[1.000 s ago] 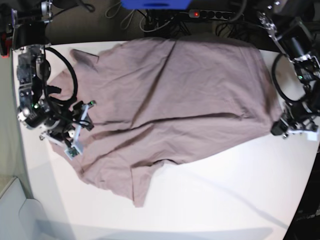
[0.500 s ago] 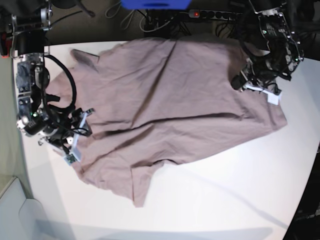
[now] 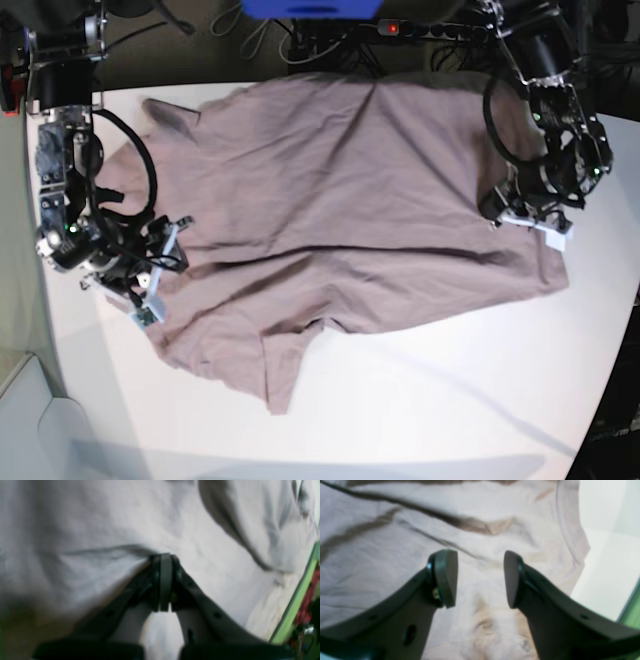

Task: Layout the t-shirt on the table in an organized manner, then fold the t-shirt properly
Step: 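Drag the pinched fabric with the left gripper outward, flattening the shirt, then pull the shirt hem with the right gripper away from the left gripper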

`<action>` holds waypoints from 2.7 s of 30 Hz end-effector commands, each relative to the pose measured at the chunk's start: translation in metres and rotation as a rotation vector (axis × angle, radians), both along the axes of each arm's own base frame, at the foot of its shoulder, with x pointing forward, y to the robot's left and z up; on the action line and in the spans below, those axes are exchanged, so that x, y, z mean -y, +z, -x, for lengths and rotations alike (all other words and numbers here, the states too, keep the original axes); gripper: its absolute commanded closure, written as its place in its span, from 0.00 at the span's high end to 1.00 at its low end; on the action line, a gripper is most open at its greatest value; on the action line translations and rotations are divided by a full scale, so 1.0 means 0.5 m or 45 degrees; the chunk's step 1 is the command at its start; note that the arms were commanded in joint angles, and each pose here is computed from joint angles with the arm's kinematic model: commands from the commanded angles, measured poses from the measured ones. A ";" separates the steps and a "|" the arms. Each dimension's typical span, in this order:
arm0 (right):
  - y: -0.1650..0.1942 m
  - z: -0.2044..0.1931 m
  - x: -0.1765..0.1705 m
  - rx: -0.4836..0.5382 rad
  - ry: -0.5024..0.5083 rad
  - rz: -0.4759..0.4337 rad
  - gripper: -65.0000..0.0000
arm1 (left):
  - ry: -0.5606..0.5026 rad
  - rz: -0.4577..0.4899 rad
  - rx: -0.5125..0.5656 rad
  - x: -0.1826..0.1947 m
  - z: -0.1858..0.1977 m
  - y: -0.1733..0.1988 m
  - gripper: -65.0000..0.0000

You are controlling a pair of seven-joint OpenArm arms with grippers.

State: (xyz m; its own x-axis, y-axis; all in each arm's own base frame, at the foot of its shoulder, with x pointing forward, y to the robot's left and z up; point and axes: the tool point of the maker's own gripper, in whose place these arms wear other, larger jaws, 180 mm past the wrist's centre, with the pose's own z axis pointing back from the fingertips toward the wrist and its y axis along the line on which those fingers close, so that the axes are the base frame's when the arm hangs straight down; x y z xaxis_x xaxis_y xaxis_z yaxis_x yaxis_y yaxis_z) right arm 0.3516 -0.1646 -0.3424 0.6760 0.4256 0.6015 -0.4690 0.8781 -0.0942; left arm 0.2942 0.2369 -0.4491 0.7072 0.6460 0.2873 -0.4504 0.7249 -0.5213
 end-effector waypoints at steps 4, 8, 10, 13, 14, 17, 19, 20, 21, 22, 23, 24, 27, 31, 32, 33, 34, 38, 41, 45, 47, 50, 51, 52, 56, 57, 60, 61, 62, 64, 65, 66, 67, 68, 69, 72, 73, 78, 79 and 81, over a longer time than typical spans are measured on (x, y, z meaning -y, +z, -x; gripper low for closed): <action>0.027 -0.017 0.008 0.058 0.007 0.003 0.47 | 0.085 -0.210 -0.174 -0.107 0.020 -0.060 0.00; 0.024 -0.014 0.010 0.051 0.005 0.008 0.47 | 0.139 -0.241 -0.145 -0.159 -0.041 -0.050 0.00; 0.016 -0.012 0.014 0.033 -0.002 0.008 0.47 | 0.136 -0.274 -0.118 -0.178 -0.075 -0.035 0.00; -0.002 -0.009 0.020 -0.002 -0.015 0.006 0.47 | 0.129 -0.284 -0.069 -0.185 -0.121 -0.001 0.00; -0.005 -0.009 0.022 -0.007 -0.019 0.005 0.47 | 0.126 -0.285 -0.053 -0.185 -0.131 0.009 0.00; -0.006 -0.012 0.023 -0.009 -0.021 0.004 0.47 | 0.091 -0.261 0.005 -0.170 -0.159 0.058 0.00; 0.000 -0.018 0.022 0.002 -0.021 0.003 0.47 | 0.070 -0.212 0.093 -0.149 -0.181 0.104 0.00; 0.011 -0.028 0.022 0.022 -0.021 0.002 0.46 | 0.056 -0.185 0.111 -0.139 -0.176 0.113 0.00; 0.020 -0.036 0.022 0.037 -0.021 0.002 0.46 | 0.038 -0.151 0.139 -0.125 -0.174 0.127 0.00; 0.027 -0.043 0.023 0.049 -0.022 0.002 0.46 | 0.021 -0.123 0.174 -0.112 -0.174 0.144 0.00; 0.035 -0.050 0.023 0.063 -0.022 0.002 0.46 | 0.004 -0.092 0.202 -0.099 -0.167 0.155 0.00; 0.046 -0.061 0.021 0.082 -0.022 -0.003 0.46 | -0.013 -0.060 0.229 -0.086 -0.159 0.166 0.00; 0.056 -0.093 0.027 0.086 -0.047 -0.018 0.36 | -0.054 0.016 0.284 -0.051 -0.123 0.186 0.00; 0.050 -0.155 0.026 0.072 -0.105 -0.108 0.05 | -0.093 0.047 0.253 -0.020 -0.048 0.161 0.00; 0.047 -0.168 0.027 0.069 -0.118 -0.127 0.00 | -0.097 0.054 0.226 -0.011 -0.027 0.145 0.00; 0.041 -0.180 0.020 0.061 -0.128 -0.156 0.00 | -0.100 0.065 0.201 -0.002 -0.008 0.130 0.00; 0.043 -0.193 0.016 0.066 -0.134 -0.177 0.00 | -0.100 0.069 0.174 0.001 0.011 0.116 0.00; 0.046 -0.241 -0.034 0.084 -0.067 -0.200 0.00 | -0.094 0.100 0.075 0.019 0.077 0.066 0.00; 0.038 -0.269 -0.102 0.103 0.016 -0.228 0.00 | -0.086 0.102 0.034 0.020 0.107 0.048 0.00; 0.014 -0.292 -0.164 0.096 0.090 -0.235 0.00 | -0.071 0.093 0.010 0.011 0.118 0.035 0.00; -0.014 -0.289 -0.184 0.056 0.097 -0.243 0.00 | -0.054 0.046 -0.007 -0.005 0.123 0.023 0.00; -0.033 -0.280 -0.191 0.025 0.110 -0.228 0.00 | -0.048 -0.048 -0.046 -0.031 0.131 0.003 0.00; -0.044 -0.272 -0.189 0.009 0.115 -0.216 0.00 | -0.044 -0.082 -0.066 -0.042 0.136 -0.006 0.00; -0.057 -0.263 -0.177 -0.007 0.109 -0.203 0.00 | -0.034 -0.113 -0.081 -0.058 0.140 -0.012 0.00; -0.074 -0.253 -0.099 -0.031 0.050 -0.142 0.00 | 0.052 -0.175 -0.132 -0.136 0.154 -0.018 0.00; -0.076 -0.252 -0.080 -0.038 0.037 -0.124 0.00 | 0.079 -0.189 -0.136 -0.160 0.158 -0.014 0.00; -0.076 -0.250 -0.031 -0.040 -0.001 -0.092 0.00 | 0.123 -0.235 -0.129 -0.210 0.162 0.005 0.00; -0.075 -0.249 -0.022 -0.040 -0.008 -0.085 0.00 | 0.130 -0.254 -0.125 -0.225 0.161 0.013 0.00; -0.075 -0.249 -0.016 -0.039 -0.011 -0.080 0.00 | 0.134 -0.271 -0.120 -0.239 0.158 0.021 0.00; -0.088 -0.238 -0.012 -0.064 -0.015 -0.073 0.00 | 0.129 -0.294 -0.111 -0.252 0.154 0.032 0.00; -0.092 -0.234 -0.011 -0.073 -0.015 -0.070 0.00 | 0.130 -0.300 -0.111 -0.256 0.153 0.035 0.00; -0.094 -0.233 -0.014 -0.076 -0.013 -0.072 0.00 | 0.131 -0.302 -0.114 -0.262 0.154 0.039 0.00; -0.095 -0.231 -0.014 -0.078 -0.013 -0.072 0.00 | 0.140 -0.299 -0.113 -0.269 0.152 0.046 0.00; -0.096 -0.231 -0.018 -0.079 -0.011 -0.075 0.00 | 0.148 -0.288 -0.108 -0.272 0.146 0.054 0.00; -0.096 -0.232 -0.029 -0.079 -0.003 -0.084 0.00 | 0.161 -0.279 -0.105 -0.278 0.144 0.061 0.00; -0.094 -0.235 -0.053 -0.075 0.014 -0.103 0.00 | 0.199 -0.261 -0.105 -0.294 0.148 0.073 0.00; -0.089 -0.239 -0.068 -0.068 0.027 -0.115 0.00 | 0.204 -0.258 -0.105 -0.296 0.149 0.076 0.00; -0.021 -0.270 -0.147 0.052 0.120 -0.168 0.00 | 0.169 -0.296 -0.039 -0.286 0.129 0.111 0.00; -0.002 -0.273 -0.161 0.091 0.149 -0.171 0.00 | 0.160 -0.303 -0.025 -0.282 0.125 0.117 0.00; 0.034 -0.276 -0.190 0.155 0.202 -0.178 0.00 | 0.154 -0.299 -0.006 -0.271 0.119 0.121 0.00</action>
